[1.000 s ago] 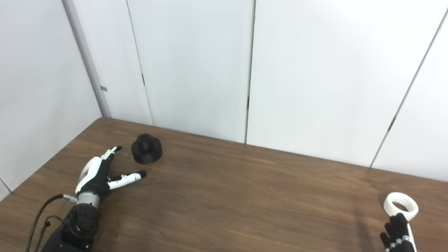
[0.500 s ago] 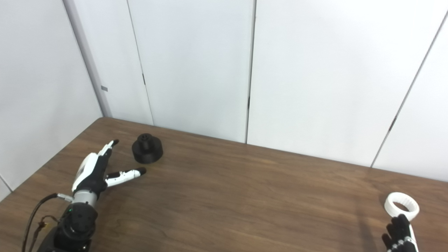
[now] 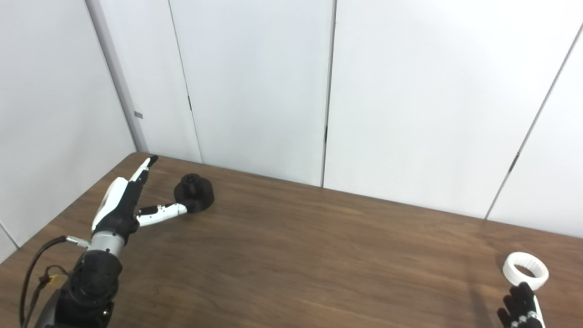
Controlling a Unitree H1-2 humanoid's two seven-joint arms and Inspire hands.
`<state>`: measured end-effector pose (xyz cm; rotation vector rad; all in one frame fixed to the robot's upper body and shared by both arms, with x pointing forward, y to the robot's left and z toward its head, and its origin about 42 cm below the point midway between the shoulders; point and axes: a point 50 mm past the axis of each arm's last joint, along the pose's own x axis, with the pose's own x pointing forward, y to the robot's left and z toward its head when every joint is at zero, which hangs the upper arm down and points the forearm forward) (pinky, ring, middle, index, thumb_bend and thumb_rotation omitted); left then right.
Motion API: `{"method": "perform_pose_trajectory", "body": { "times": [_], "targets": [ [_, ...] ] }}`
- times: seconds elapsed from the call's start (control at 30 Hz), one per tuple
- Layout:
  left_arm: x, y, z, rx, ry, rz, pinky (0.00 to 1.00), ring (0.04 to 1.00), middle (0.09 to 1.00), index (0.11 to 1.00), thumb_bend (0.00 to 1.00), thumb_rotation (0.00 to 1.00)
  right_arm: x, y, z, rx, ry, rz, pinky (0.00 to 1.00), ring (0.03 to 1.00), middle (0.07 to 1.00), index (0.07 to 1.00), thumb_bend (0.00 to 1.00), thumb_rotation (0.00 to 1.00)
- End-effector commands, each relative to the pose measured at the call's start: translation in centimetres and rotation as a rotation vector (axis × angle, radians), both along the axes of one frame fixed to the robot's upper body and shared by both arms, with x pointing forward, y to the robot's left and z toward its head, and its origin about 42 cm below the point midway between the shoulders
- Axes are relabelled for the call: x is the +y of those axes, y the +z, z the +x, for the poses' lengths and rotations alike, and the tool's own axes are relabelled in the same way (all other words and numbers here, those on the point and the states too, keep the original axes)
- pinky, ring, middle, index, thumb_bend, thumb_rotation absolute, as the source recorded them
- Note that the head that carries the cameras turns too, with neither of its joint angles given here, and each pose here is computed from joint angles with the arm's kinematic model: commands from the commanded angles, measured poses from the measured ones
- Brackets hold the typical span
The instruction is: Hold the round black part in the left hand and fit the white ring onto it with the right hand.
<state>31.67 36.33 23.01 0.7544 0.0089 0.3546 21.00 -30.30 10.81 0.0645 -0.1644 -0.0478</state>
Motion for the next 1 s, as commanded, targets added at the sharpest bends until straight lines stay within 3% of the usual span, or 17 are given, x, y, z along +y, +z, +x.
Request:
{"method": "perform_pose_trajectory", "body": {
  "times": [0.0, 0.17, 0.37, 0.57, 0.77, 0.97],
  "targets": [
    [1.2, 3.4, 0.5, -0.102, 0.028, 0.076, 0.96, 1.000, 1.000, 0.968, 1.00, 0.43, -0.4, -3.1, -7.3, 0.169, -0.032, 0.019, 1.00, 1.000, 1.000, 1.000, 0.63, 1.00],
    [1.9, 2.7, 0.9, -0.073, 0.059, 0.086, 0.96, 1.000, 0.997, 0.961, 1.00, 0.42, -0.4, -3.1, -7.4, 0.171, -0.033, 0.018, 1.00, 1.000, 1.000, 1.000, 0.63, 1.00],
    [3.1, 1.3, 2.3, -0.011, 0.111, 0.161, 1.00, 1.000, 0.984, 0.949, 1.00, 0.48, -0.5, -3.1, -7.3, 0.167, -0.025, 0.009, 1.00, 1.000, 1.000, 1.000, 0.64, 1.00],
    [4.2, 0.1, 3.3, 0.029, 0.113, 0.202, 1.00, 1.000, 0.982, 0.937, 1.00, 0.49, -0.5, -3.0, -7.3, 0.161, -0.033, -0.001, 1.00, 1.000, 1.000, 1.000, 0.63, 1.00],
    [5.2, -1.8, 4.3, 0.078, 0.120, 0.236, 1.00, 1.000, 0.982, 0.925, 1.00, 0.56, -0.5, -2.8, -7.4, 0.154, -0.041, -0.012, 1.00, 1.000, 1.000, 0.992, 0.62, 1.00],
    [5.0, -2.6, 4.5, 0.123, 0.121, 0.355, 1.00, 1.000, 0.996, 0.915, 1.00, 0.56, -0.6, -2.6, -7.7, 0.151, -0.061, -0.038, 1.00, 1.000, 0.990, 0.924, 0.63, 1.00]
  ]
}}
